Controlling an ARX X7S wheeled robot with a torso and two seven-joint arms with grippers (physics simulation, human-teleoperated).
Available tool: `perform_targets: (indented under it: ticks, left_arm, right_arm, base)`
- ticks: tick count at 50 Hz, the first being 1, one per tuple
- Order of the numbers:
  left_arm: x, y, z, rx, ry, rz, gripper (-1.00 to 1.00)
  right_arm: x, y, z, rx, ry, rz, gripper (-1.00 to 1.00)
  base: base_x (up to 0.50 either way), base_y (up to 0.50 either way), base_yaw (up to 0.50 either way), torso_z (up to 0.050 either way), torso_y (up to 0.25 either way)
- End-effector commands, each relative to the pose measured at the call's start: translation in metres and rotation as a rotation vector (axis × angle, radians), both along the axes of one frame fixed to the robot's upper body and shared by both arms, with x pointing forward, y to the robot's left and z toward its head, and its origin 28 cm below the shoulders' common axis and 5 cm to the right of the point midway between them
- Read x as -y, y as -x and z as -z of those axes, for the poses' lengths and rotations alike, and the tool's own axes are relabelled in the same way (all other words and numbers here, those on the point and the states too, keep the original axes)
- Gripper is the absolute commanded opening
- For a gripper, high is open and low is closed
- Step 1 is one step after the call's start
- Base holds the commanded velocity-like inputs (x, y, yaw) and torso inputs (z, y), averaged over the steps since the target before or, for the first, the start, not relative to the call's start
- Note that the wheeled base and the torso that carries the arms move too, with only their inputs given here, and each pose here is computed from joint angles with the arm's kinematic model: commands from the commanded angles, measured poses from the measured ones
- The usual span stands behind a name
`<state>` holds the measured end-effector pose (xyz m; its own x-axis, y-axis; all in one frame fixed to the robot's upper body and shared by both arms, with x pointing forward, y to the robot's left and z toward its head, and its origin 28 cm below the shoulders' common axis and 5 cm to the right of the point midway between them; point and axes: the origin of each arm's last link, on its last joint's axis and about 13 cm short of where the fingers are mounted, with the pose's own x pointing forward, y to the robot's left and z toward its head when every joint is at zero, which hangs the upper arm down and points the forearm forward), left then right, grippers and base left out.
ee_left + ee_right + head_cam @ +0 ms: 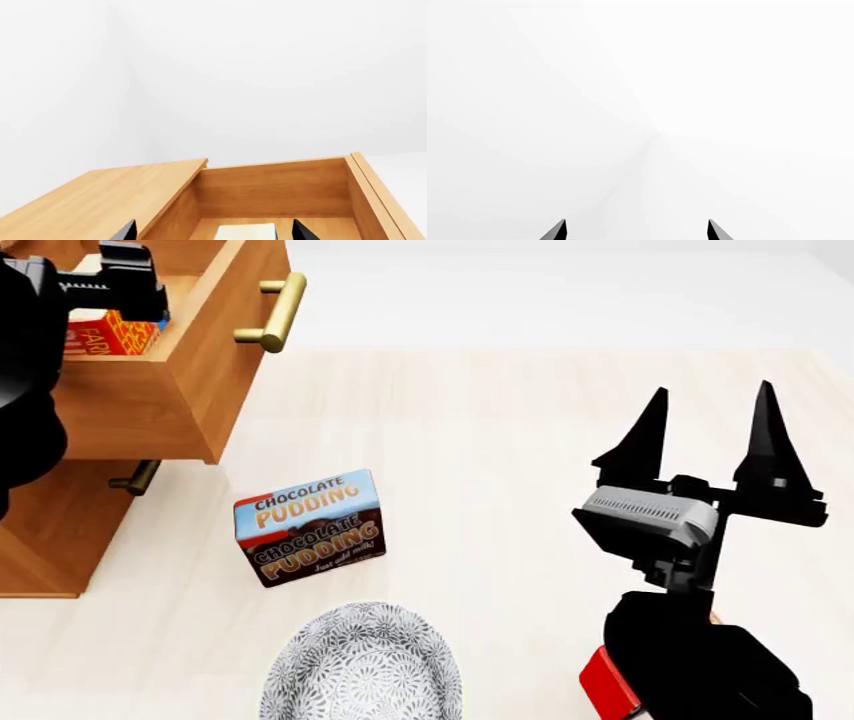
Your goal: Put the butter at the front in the top drawer of the cabinet and close it.
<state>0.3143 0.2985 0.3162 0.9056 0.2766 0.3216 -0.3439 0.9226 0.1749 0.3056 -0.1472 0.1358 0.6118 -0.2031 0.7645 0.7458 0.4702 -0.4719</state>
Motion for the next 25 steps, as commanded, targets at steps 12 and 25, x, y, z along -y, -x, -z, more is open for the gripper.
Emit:
perform_targets:
  ticks: [12, 25]
  left_arm:
    - [0.003, 0.014, -0.007, 0.038, -0.009, 0.023, 1.0]
    - [0.026, 0.058, -0.021, 0.159, 0.003, 0.21, 1.0]
  right_arm:
    - [-0.001, 0.001, 0.0, 0.001, -0.001, -0.001, 1.0]
    - [-0.001, 0.002, 0.0, 0.001, -0.001, 0.002, 1.0]
  base:
    - [0.0, 0.0, 0.0, 0.0, 0.0]
    - [0.0, 0.0, 0.0, 0.0, 0.0]
